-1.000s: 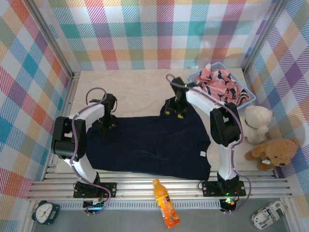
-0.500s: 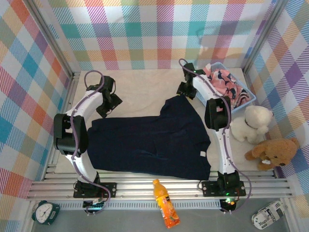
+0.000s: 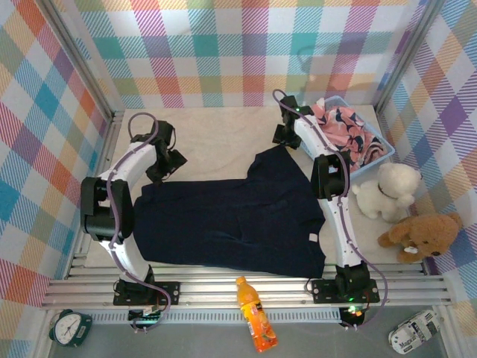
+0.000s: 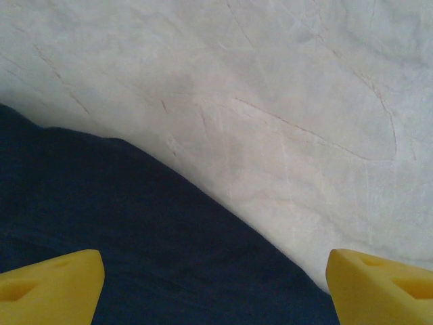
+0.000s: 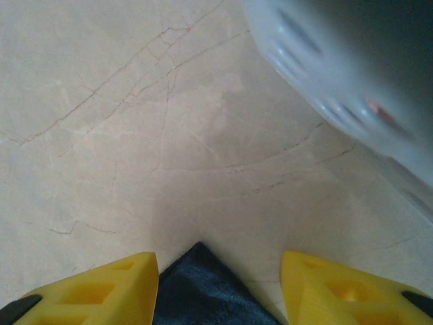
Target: Fold and stack the mixed laundry pile
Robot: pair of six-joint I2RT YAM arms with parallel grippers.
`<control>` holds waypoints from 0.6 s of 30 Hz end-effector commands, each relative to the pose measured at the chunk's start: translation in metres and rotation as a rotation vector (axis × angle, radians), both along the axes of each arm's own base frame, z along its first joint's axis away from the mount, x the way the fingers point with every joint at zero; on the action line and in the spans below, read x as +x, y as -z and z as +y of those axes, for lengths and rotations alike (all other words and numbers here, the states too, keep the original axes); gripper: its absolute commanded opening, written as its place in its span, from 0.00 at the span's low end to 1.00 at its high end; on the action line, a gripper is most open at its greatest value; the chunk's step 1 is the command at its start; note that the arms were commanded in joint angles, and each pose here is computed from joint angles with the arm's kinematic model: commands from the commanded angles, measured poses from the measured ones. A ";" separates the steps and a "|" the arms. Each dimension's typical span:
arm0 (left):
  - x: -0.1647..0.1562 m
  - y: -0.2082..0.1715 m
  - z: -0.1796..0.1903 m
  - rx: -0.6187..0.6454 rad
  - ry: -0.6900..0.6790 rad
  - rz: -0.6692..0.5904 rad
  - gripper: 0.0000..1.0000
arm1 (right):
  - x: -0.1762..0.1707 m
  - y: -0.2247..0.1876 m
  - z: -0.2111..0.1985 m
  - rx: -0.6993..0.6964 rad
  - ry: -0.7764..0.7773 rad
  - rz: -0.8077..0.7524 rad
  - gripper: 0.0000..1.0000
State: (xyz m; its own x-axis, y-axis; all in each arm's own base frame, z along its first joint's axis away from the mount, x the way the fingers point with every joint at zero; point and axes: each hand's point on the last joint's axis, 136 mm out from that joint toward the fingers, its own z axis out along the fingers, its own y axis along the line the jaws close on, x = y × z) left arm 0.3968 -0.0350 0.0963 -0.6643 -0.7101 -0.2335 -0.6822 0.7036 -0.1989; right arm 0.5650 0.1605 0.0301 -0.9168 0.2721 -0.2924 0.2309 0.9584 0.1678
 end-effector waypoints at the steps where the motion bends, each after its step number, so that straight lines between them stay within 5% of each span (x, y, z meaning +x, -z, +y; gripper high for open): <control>1: -0.012 -0.018 0.009 0.020 0.008 -0.011 0.85 | -0.024 0.020 0.010 -0.070 -0.065 0.081 0.51; 8: -0.016 -0.019 0.009 0.015 0.001 -0.016 0.85 | -0.018 -0.005 -0.003 -0.244 -0.088 -0.032 0.52; 18: -0.022 -0.017 0.008 -0.003 -0.008 -0.022 0.86 | -0.001 -0.051 0.005 -0.258 -0.142 -0.165 0.54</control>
